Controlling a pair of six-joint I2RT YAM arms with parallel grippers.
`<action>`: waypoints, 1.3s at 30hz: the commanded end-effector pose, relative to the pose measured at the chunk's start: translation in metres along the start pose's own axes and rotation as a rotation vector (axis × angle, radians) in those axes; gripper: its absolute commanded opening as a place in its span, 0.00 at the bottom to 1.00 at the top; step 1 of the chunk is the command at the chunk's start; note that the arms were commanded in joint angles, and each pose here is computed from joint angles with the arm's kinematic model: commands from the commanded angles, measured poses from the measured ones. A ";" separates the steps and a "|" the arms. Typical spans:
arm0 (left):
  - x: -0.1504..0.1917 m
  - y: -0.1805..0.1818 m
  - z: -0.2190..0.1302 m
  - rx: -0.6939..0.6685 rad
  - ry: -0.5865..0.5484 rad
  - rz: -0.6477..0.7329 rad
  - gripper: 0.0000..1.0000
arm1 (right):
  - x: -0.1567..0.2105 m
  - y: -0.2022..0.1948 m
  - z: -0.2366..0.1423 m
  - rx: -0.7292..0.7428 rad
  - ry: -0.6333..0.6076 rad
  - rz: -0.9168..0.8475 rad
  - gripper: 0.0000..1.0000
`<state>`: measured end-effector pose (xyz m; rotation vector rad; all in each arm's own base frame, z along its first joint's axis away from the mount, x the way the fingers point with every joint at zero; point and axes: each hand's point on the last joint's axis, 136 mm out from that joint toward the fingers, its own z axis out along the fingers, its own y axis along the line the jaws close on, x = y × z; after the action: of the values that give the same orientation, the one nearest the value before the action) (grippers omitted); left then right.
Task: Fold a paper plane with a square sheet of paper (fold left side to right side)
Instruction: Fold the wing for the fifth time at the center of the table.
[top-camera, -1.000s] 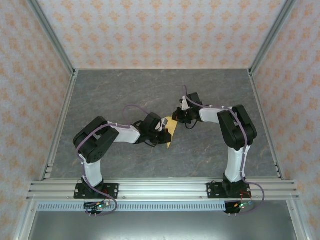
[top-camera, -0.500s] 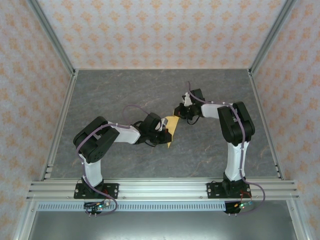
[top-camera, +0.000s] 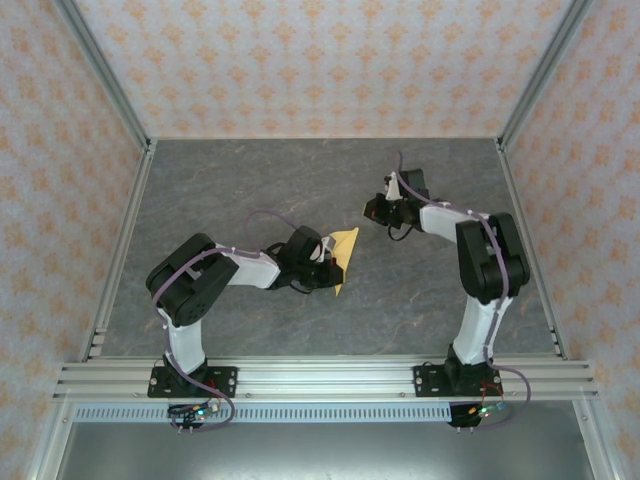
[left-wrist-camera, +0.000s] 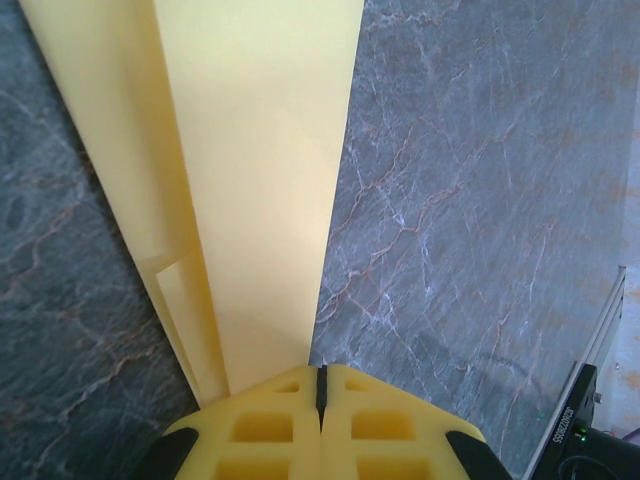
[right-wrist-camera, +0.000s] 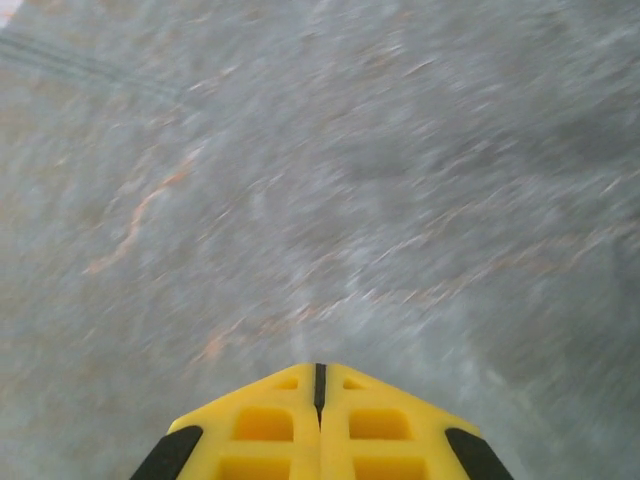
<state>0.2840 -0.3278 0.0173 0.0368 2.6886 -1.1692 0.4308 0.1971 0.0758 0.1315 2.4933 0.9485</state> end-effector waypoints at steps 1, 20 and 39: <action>0.035 0.042 0.001 -0.153 0.087 -0.067 0.02 | 0.034 0.030 -0.005 -0.049 0.027 -0.039 0.00; 0.014 -0.016 -0.024 0.008 0.024 0.004 0.12 | 0.115 -0.010 0.043 0.119 0.239 0.073 0.00; 0.025 -0.022 -0.010 0.031 0.097 -0.024 0.12 | 0.125 -0.017 0.044 0.166 0.272 0.046 0.00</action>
<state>0.2537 -0.3350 0.0357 0.0769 2.7537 -1.2599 0.3545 0.2593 0.0210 0.0876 2.7174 0.9947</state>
